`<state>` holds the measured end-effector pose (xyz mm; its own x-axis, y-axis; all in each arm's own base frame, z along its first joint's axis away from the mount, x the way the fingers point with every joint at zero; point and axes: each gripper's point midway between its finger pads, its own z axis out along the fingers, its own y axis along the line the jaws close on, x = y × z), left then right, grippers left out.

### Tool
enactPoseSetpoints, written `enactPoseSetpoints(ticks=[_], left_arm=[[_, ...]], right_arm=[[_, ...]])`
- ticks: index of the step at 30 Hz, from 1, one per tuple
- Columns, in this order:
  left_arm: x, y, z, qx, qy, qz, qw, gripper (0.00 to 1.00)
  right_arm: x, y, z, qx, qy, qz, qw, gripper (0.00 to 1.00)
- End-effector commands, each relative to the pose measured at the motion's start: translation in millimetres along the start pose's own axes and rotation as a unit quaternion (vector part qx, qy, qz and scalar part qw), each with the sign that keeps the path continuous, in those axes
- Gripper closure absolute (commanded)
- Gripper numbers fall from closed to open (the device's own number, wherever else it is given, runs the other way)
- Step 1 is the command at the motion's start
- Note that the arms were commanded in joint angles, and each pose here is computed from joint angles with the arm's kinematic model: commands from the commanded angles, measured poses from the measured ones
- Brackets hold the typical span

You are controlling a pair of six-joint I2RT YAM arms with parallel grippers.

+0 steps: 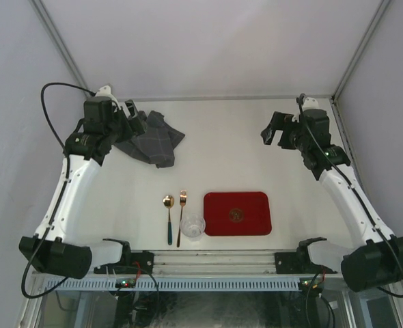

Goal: Set the dinner table for one person
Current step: Move the napkin to the center of the board.

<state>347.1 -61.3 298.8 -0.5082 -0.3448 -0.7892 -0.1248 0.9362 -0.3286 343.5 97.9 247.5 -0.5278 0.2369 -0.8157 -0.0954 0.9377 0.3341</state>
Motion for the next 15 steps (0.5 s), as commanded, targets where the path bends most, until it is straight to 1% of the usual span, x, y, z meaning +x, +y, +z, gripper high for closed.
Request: enactPoseSetpoints(ticks=[1,7,8,9,11,15], left_arm=[[-5,-5,15,0.002,0.019,-0.008,1.0,0.13],[-1,-12,47,0.0,0.055,-0.016,0.998,0.14],[1,-11,53,-0.004,0.065,-0.016,0.998,0.16],[3,-8,60,-0.019,0.074,-0.017,0.997,0.14],[11,-4,74,-0.045,0.099,-0.01,0.994,0.13],[37,-3,101,-0.056,0.15,-0.005,0.987,0.18]], right_arm=[[-28,20,16,-0.039,-0.022,-0.021,0.999,0.01],[-38,29,40,-0.058,-0.006,-0.026,0.998,0.01],[-39,29,43,-0.06,-0.003,-0.027,0.998,0.01],[-38,29,46,-0.06,0.0,-0.027,0.998,0.01],[-36,29,52,-0.061,0.004,-0.026,0.998,0.01],[-27,38,69,-0.093,0.025,-0.017,0.995,0.01]])
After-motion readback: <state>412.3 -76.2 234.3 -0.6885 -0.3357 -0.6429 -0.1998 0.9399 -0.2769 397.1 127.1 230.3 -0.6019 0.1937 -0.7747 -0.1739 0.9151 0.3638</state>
